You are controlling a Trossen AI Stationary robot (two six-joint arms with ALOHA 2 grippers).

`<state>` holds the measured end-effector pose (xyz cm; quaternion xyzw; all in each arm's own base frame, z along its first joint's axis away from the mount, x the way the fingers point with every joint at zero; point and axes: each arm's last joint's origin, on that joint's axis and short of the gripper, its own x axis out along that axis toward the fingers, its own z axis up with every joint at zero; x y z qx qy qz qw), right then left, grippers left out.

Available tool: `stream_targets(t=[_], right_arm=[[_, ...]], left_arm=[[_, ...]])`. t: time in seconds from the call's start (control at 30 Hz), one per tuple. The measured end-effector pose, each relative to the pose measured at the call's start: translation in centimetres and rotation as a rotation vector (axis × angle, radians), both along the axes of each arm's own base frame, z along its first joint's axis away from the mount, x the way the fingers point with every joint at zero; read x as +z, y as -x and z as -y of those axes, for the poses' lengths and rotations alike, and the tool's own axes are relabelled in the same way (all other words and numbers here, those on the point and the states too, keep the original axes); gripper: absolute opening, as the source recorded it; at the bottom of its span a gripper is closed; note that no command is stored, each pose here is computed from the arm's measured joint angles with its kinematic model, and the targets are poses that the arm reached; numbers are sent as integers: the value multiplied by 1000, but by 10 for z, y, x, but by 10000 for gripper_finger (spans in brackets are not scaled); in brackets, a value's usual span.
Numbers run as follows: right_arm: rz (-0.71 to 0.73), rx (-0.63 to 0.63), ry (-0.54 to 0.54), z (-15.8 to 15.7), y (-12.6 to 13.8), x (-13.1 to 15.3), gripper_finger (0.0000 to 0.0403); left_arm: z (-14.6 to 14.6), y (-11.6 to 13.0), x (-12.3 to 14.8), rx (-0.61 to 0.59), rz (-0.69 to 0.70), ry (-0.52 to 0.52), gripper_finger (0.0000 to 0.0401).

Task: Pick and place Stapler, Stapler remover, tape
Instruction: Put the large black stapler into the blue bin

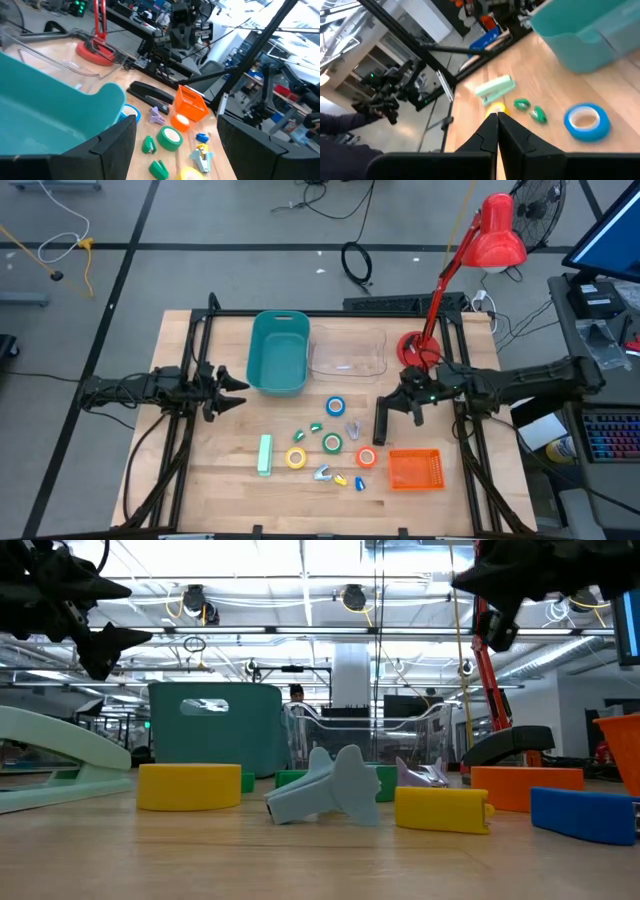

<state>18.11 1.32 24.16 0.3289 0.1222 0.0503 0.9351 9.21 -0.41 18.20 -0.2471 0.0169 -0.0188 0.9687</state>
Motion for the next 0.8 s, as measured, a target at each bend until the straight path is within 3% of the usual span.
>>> stream_targets(t=[0.2,0.37,0.7,0.8], right_arm=[[-118,-49,6,-8,-22,10,4],[-301,-121,-42,-13,-31,11,4],[-742,-310,-254,-20,-36,9,4],[-811,-385,-332,-21,-38,7,4]], left_arm=[[1,0,0,-48,-1,-6,283],[2,0,-1,-56,-3,-63,283],[1,0,-1,-56,4,-186,283],[1,0,-2,-57,-2,-190,283]])
